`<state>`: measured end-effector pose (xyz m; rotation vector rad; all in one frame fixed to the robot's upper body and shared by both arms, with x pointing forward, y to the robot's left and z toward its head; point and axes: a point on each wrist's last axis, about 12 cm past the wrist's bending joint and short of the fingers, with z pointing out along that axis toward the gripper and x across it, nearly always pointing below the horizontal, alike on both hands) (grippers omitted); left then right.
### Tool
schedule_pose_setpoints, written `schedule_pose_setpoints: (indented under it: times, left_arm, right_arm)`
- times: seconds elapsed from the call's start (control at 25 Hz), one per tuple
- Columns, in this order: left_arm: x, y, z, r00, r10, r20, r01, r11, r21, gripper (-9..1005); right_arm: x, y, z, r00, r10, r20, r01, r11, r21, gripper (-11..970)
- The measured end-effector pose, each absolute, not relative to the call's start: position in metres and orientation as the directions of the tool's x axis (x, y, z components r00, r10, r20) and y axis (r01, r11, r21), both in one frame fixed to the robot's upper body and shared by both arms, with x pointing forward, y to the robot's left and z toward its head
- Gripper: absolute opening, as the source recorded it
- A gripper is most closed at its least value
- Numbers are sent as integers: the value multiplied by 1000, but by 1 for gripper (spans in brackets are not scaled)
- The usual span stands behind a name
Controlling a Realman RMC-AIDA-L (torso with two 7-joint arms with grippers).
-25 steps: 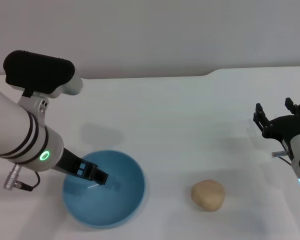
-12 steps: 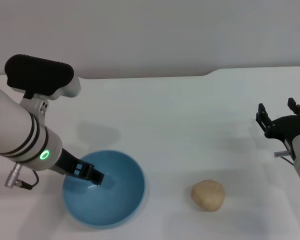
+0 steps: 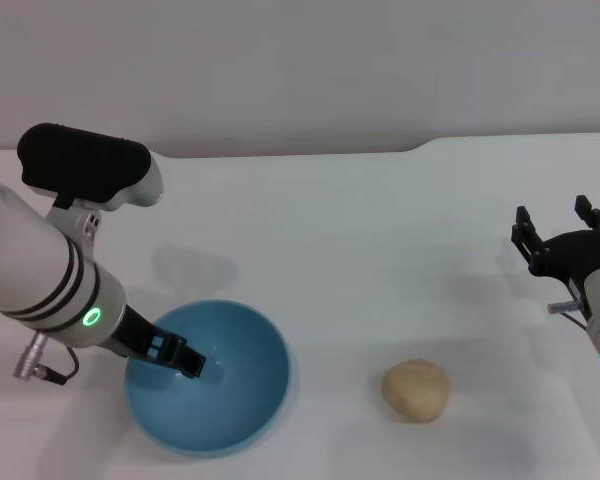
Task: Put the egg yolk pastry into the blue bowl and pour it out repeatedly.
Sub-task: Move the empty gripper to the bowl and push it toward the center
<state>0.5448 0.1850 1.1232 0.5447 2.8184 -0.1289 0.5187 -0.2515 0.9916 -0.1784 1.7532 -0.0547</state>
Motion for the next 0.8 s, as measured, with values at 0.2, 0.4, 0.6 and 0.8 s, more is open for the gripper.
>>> schedule_pose_setpoints:
  times: [0.2, 0.4, 0.6, 0.8]
  left_arm:
    - [545, 185, 1118, -896, 357, -263, 378, 925, -32, 860]
    - [547, 187, 1113, -901, 353, -253, 371, 928, -27, 859]
    - [548, 186, 1113, -900, 354, -255, 372, 928, -26, 860]
    - [548, 187, 1112, -901, 353, -250, 371, 928, -24, 853]
  right_arm:
    - [518, -251, 991, -179, -151, -972, -92, 986, -137, 695]
    - [518, -251, 991, -177, -152, -972, -91, 986, -138, 695]
    - [517, -252, 991, -177, -153, -972, -89, 986, -139, 695]
    - [516, -254, 991, -179, -150, -972, -82, 987, -137, 695]
